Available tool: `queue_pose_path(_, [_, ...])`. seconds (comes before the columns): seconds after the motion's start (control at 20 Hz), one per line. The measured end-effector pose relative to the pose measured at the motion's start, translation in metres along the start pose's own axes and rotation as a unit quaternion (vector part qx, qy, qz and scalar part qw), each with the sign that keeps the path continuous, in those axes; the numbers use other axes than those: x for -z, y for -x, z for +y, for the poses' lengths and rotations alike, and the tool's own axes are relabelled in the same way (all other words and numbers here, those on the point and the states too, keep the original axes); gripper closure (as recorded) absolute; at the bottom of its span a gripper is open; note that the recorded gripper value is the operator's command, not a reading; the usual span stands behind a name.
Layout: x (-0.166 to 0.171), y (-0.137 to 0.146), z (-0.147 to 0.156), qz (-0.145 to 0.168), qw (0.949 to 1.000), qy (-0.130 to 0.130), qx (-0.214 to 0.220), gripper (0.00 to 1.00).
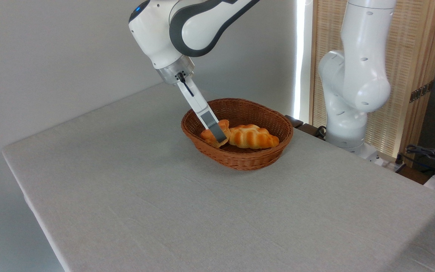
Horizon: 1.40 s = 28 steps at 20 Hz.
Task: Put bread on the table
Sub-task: 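Close the gripper on the small round roll and lift it, then carry the roll out of the basket and lower it onto the table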
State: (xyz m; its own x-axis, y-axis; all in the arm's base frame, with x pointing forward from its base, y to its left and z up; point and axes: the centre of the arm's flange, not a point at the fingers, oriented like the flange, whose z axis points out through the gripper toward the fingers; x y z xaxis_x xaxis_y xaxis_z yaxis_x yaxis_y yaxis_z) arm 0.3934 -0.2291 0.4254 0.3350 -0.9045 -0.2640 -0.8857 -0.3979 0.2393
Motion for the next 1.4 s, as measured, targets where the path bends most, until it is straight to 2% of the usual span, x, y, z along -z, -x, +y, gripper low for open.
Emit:
queue_pose_path(0.4, [0.005, 0.001, 0.001, 0.004, 1.0, -0.003, 0.0, 0.48])
queue_pose_path(0.7, [0.048, 0.021, 0.015, 0.034, 0.9991, -0.026, 0.002, 0.44])
queue_pose_path(0.8, [0.062, 0.027, 0.014, 0.048, 0.9982, -0.035, 0.005, 0.39])
queue_pose_path(1.0, [0.082, 0.025, -0.005, 0.107, 0.9913, -0.075, 0.019, 0.38])
queue_pose_path(1.2, [0.08, 0.018, -0.042, 0.15, 0.9821, -0.105, 0.043, 0.37])
queue_pose_path(1.25, [0.078, 0.014, -0.049, 0.158, 0.98, -0.112, 0.045, 0.27])
queue_pose_path(1.35, [0.07, 0.002, -0.062, 0.169, 0.9771, -0.121, 0.046, 0.14])
queue_pose_path(1.4, [0.063, -0.005, -0.068, 0.173, 0.9759, -0.125, 0.047, 0.01])
